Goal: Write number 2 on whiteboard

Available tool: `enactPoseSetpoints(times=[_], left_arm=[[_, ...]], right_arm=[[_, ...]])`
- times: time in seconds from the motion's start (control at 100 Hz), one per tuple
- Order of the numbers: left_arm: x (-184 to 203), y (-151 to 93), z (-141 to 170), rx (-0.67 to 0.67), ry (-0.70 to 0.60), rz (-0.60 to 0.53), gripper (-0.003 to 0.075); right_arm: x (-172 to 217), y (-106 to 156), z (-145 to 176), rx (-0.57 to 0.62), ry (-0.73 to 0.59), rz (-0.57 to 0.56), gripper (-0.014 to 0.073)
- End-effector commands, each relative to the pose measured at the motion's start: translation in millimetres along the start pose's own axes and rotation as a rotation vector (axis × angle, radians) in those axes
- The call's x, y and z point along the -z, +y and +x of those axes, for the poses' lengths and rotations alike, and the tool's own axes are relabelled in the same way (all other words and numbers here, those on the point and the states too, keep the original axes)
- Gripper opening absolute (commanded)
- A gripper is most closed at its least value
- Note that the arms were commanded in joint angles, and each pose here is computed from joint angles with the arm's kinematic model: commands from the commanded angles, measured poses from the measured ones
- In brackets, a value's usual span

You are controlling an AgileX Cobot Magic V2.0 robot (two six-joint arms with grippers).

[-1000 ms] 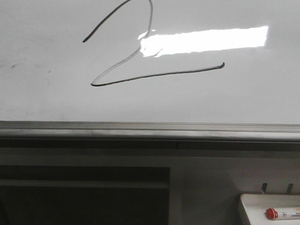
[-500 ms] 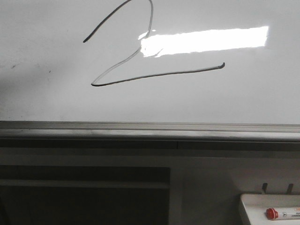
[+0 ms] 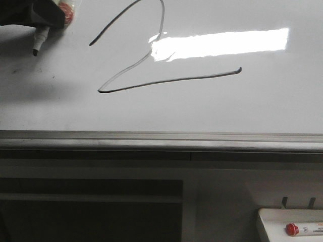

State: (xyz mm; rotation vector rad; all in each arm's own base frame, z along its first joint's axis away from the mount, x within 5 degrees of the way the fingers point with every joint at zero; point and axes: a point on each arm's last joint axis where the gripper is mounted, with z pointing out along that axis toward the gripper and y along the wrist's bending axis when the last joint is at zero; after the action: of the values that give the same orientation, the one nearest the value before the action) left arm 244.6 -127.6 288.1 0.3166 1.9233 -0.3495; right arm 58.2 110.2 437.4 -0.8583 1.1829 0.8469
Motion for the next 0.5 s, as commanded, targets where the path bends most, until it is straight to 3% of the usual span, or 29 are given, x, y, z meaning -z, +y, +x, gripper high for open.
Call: enactPoseSetpoints(times=[0.0, 0.13, 0.2, 0.42, 0.49], left_arm=[[-2.1, 3.1, -12.1, 0.021, -0.066, -0.042, -0.0020], [-3.4, 3.2, -11.1, 0.022, -0.061, -0.043, -0.0017], [-3.4, 3.3, -11.2, 0.022, -0.063, -0.045, 0.0023], [-0.5, 3.3, -13.4, 0.029, -0.073, -0.044, 0.0358], [3.4, 3.3, -16.3, 0.031, -0.088, -0.043, 0.0424]], right_arm=[[2.3, -4.6, -10.8, -0.014, -0.053, 0.048, -0.0071], [2.3, -4.9, -11.0, -0.014, -0.055, 0.051, -0.0071], [2.4, -5.1, -11.1, -0.014, -0.056, 0.053, -0.0071], [2.4, -6.1, -11.6, -0.014, -0.062, 0.064, -0.0071], [2.5, -6.4, -11.8, -0.014, -0.064, 0.068, -0.0071]])
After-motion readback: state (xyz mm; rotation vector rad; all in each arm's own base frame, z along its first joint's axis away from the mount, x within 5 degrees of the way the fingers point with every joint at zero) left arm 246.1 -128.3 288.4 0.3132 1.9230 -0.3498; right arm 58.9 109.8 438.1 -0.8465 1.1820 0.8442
